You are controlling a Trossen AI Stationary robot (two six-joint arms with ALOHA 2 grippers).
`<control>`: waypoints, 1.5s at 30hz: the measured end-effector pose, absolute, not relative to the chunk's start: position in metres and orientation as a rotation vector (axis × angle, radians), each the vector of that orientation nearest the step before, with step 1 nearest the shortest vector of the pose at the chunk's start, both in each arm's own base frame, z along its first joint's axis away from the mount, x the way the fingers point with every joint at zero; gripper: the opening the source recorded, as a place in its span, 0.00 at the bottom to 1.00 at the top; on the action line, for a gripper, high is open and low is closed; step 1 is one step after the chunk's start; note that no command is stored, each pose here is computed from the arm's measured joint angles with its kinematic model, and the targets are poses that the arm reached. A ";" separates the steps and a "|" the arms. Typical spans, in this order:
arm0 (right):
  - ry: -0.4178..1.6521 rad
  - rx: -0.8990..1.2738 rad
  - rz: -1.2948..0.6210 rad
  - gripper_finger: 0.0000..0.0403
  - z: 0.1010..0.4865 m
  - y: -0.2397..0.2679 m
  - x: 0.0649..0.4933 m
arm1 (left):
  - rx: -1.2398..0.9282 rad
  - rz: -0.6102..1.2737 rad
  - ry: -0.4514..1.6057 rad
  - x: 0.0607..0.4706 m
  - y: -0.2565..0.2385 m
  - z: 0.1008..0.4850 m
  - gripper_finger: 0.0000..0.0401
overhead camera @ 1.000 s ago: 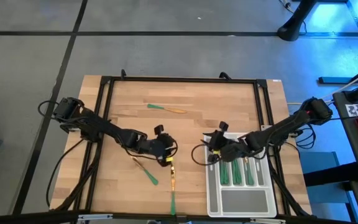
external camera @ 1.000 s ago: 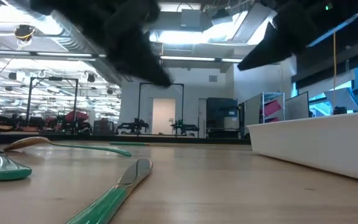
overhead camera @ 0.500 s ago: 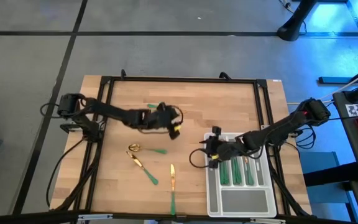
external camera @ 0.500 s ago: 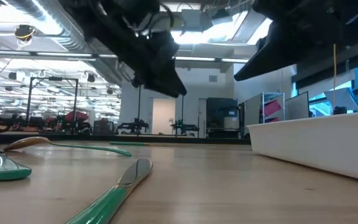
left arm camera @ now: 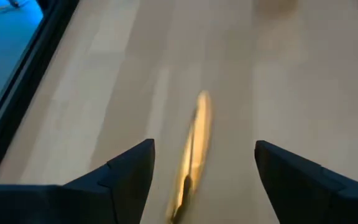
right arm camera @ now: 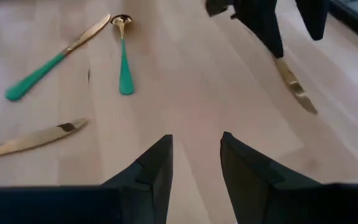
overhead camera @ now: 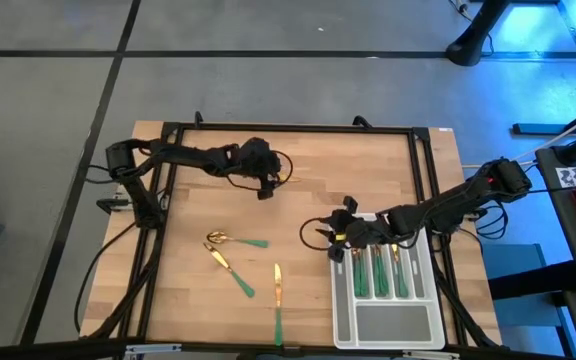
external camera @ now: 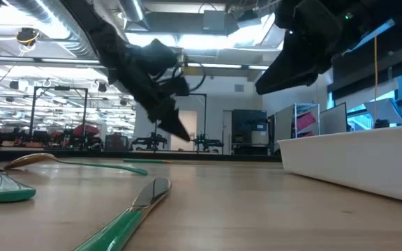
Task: Sort silverware
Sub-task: Put the top center green knife into the silverware rack
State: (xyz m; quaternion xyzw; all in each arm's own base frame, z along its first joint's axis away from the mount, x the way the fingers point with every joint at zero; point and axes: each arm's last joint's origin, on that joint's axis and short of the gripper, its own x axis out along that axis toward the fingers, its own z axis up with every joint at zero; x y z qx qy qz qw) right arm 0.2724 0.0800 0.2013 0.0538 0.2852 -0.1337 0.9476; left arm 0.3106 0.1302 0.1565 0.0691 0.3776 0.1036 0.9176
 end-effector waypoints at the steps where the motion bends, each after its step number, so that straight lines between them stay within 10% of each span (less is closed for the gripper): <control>1: 0.582 0.138 -0.271 0.33 0.201 0.080 0.272 | 0.148 0.218 0.795 0.308 0.135 0.154 0.65; 27: 0.529 0.339 -0.378 0.33 0.202 0.079 0.272 | -0.006 0.039 0.822 0.258 0.213 0.115 0.47; 45: 0.559 0.392 -0.311 0.33 0.201 0.081 0.273 | -0.003 0.099 0.932 0.300 0.152 0.115 0.35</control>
